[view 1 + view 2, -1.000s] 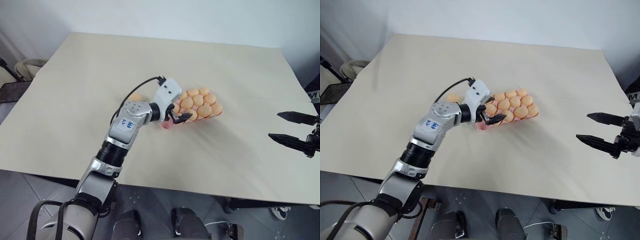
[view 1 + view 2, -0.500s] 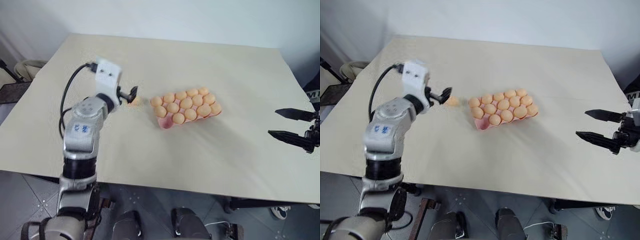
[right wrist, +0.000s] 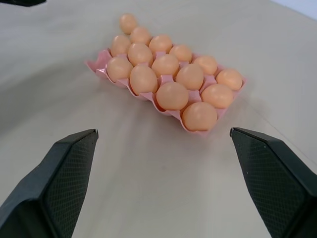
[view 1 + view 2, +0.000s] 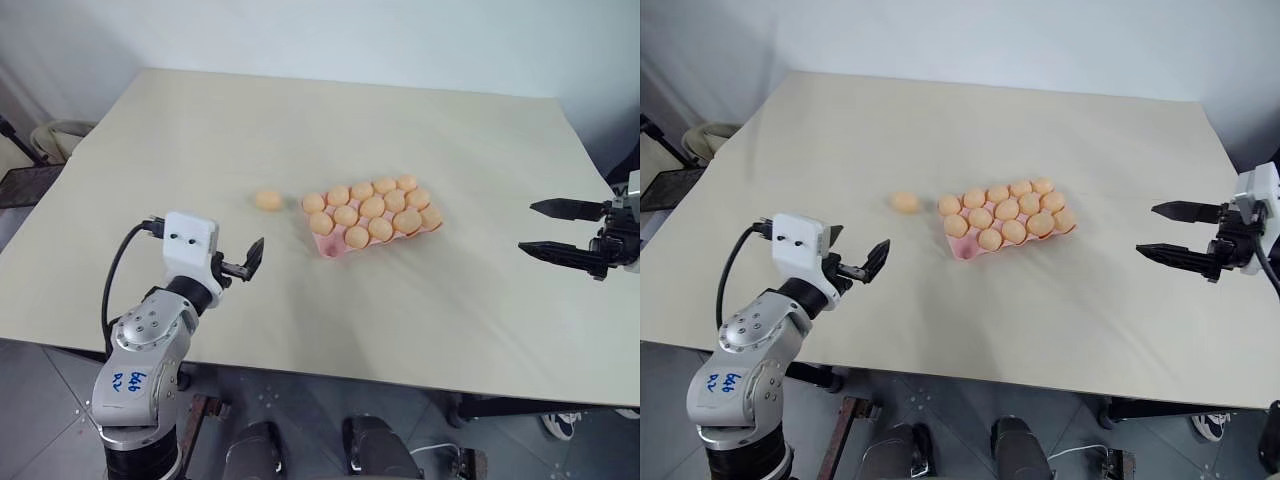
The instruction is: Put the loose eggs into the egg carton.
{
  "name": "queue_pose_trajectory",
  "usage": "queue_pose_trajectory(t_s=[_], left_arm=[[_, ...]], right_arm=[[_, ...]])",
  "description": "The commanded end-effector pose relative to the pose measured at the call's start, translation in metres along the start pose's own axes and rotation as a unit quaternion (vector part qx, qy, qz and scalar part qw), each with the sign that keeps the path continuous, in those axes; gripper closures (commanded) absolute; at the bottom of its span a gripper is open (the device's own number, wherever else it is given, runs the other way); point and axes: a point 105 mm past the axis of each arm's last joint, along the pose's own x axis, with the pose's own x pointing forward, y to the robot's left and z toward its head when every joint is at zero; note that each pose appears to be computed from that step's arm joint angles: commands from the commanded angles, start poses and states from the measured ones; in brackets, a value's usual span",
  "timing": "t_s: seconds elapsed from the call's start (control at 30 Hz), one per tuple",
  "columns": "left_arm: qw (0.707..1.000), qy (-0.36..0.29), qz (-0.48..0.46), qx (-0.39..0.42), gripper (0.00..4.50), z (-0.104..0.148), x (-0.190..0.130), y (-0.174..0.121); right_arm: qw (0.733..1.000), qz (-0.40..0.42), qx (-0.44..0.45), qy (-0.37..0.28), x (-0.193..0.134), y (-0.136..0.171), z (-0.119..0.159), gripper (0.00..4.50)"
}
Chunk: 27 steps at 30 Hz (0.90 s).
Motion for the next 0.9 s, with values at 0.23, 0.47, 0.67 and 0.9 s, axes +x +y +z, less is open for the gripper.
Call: queue_pose_trajectory(t_s=[0.23,0.47,0.67,0.9], left_arm=[[0.999,-0.030,0.015,0.014,0.03,0.007,0.004,0.010],[1.000,-0.014,0.017,0.014,0.03,-0.006,0.052,0.026],[0.999,-0.012,0.019,0.028,0.03,-0.009,0.097,0.040],[0.999,-0.024,-0.009,0.044,0.03,-0.014,0.134,0.037]], right_arm=[[1.000,0.018,-0.016,-0.003,-0.008,0.004,0.008,0.00],[1.000,0.016,-0.013,-0.002,-0.007,0.006,0.006,0.00],[1.000,0.012,-0.010,-0.002,-0.007,0.011,0.007,0.00],[1.000,0.006,-0.003,0.004,-0.011,0.016,0.006,0.00]])
